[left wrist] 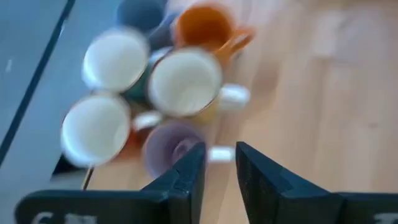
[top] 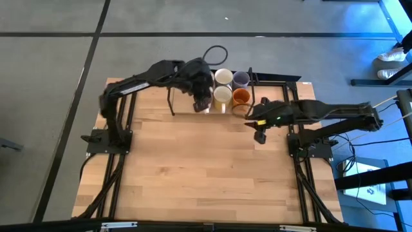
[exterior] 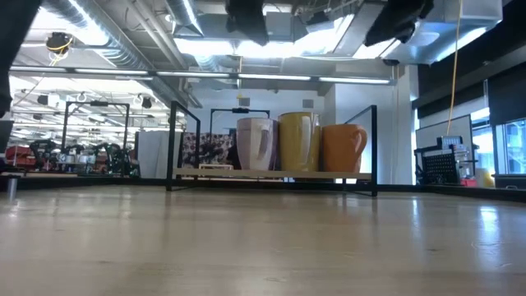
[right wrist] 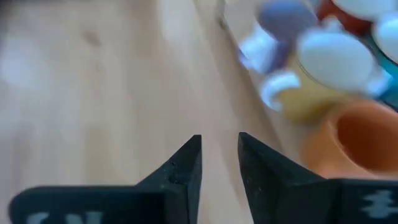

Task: Place coffee mugs
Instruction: Return to Home Position

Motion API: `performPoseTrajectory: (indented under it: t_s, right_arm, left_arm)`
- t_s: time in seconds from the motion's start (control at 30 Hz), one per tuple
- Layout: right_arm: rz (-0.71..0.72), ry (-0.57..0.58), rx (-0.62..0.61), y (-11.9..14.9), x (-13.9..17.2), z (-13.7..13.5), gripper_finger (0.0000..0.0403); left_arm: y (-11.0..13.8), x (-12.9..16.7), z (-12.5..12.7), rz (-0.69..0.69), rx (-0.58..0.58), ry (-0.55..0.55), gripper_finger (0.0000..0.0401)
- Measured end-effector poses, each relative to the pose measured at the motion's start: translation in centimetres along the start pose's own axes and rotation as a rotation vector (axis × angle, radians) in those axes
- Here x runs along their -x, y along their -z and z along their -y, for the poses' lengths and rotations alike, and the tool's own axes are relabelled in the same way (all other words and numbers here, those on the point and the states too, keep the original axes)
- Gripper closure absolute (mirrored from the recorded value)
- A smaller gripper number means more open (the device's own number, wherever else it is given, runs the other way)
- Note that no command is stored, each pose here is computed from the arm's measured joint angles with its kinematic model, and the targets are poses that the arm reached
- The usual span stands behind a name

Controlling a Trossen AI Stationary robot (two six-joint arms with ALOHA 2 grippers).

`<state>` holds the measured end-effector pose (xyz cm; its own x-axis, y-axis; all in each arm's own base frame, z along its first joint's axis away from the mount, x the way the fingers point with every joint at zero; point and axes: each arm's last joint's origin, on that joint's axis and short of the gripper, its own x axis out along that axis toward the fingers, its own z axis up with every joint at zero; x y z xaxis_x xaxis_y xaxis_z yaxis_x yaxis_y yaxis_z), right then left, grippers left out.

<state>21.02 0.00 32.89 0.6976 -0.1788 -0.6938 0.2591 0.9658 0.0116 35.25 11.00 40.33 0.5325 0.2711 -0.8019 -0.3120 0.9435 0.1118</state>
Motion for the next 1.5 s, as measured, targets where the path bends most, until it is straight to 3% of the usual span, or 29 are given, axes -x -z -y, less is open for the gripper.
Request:
performPoseTrajectory:
  t_s: [0.13,0.3,0.47,0.53,0.67,0.83,0.93,1.03,1.2,1.33,1.5]
  right_arm:
    - [0.188,-0.148,-0.023,1.0,1.3,1.0,0.034]
    - [0.41,-0.28,-0.099,3.6,2.3,2.2,0.0396]
    - [0.679,-0.358,-0.128,5.6,4.2,2.9,0.0382]
    - [0.759,-0.344,-0.138,6.4,4.9,3.1,0.038]
    - [0.781,-0.261,-0.17,8.0,5.4,3.7,0.0383]
    - [0.822,-0.265,-0.173,8.8,6.6,3.9,0.0384]
    - [0.838,-0.264,-0.127,8.9,6.8,3.9,0.0384]
    - [0.807,-0.254,-0.12,9.4,5.7,3.8,0.0384]
    - [0.769,-0.286,-0.161,11.2,3.5,3.8,0.0384]
    - [0.804,-0.313,-0.179,12.4,1.8,3.7,0.0384]
    - [0.843,-0.302,-0.185,13.6,0.6,3.8,0.0384]
  left_arm:
    - [1.3,1.3,1.7,0.156,-0.078,0.111,0.0346]
    - [4.3,3.4,3.3,0.349,-0.096,0.226,0.0382]
    - [7.7,5.2,4.4,0.543,-0.095,0.265,0.0399]
    - [9.6,5.3,4.4,0.548,-0.066,0.262,0.0395]
    - [12.6,4.9,4.2,0.504,-0.018,0.222,0.0388]
    - [13.6,5.1,4.1,0.515,0.042,0.231,0.0388]
    - [13.5,4.9,4.5,0.554,-0.061,0.308,0.0391]
    - [14.2,3.9,5.2,0.609,-0.134,0.4,0.0393]
    - [17.1,2.0,5.3,0.654,-0.057,0.42,0.0394]
    - [19.4,1.5,5.2,0.766,-0.032,0.436,0.0394]
    - [22.5,1.3,4.7,0.817,0.042,0.391,0.0394]
